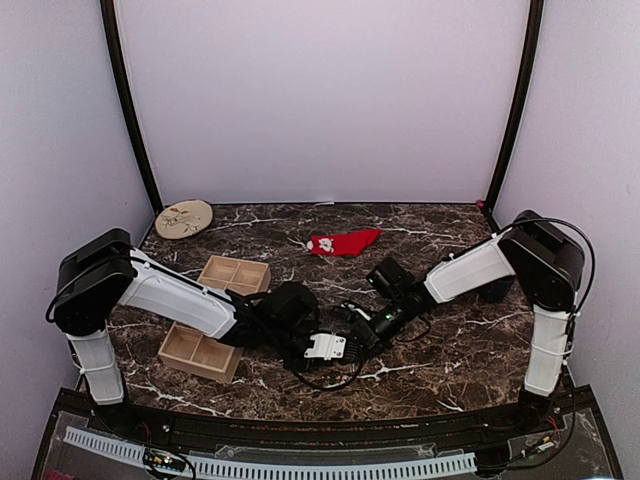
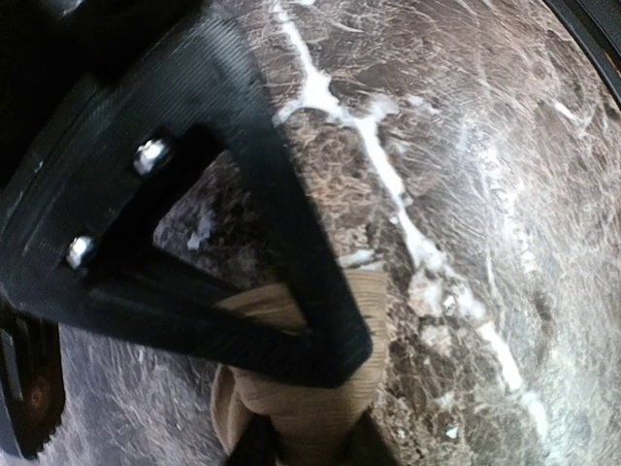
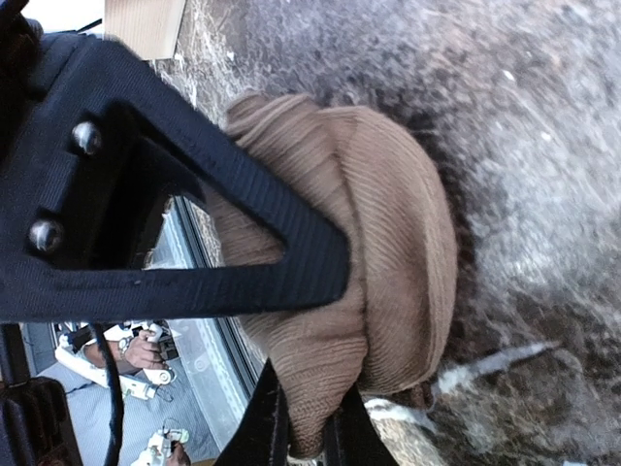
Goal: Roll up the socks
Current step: Pick up the sock from the center of the board.
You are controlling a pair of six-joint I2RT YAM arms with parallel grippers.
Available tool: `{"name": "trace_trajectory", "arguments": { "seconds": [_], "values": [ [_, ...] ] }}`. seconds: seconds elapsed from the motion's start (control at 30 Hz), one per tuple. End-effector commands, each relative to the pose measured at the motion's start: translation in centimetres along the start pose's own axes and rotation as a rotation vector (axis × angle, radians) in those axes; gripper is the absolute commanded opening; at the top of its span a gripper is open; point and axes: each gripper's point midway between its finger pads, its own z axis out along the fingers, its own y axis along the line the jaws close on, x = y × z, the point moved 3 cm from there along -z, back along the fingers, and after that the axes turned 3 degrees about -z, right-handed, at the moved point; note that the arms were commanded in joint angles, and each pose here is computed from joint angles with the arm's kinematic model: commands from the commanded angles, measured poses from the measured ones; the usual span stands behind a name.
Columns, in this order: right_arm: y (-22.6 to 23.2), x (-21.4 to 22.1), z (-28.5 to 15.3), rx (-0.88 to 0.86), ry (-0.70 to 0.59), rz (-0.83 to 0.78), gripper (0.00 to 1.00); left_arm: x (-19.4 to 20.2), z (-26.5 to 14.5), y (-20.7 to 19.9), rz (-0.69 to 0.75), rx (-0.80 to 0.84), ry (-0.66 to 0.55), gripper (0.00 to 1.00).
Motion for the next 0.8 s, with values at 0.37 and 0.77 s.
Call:
{"name": "trace_trajectory", "arguments": {
  "seconds": [0.37,0.77],
  "values": [
    [0.4,-0.2,-1.3,0.021,-0.043,-0.015,0.37,3.0,1.4,-2.8,-0.082,0.141,0.148,0.0],
    [1.3,0.3,-4.3,0.061,-0.171,-0.032,0.48,1.9,-2.3,-0.2,-0.117,0.033,0.17,0.0]
  ]
}}
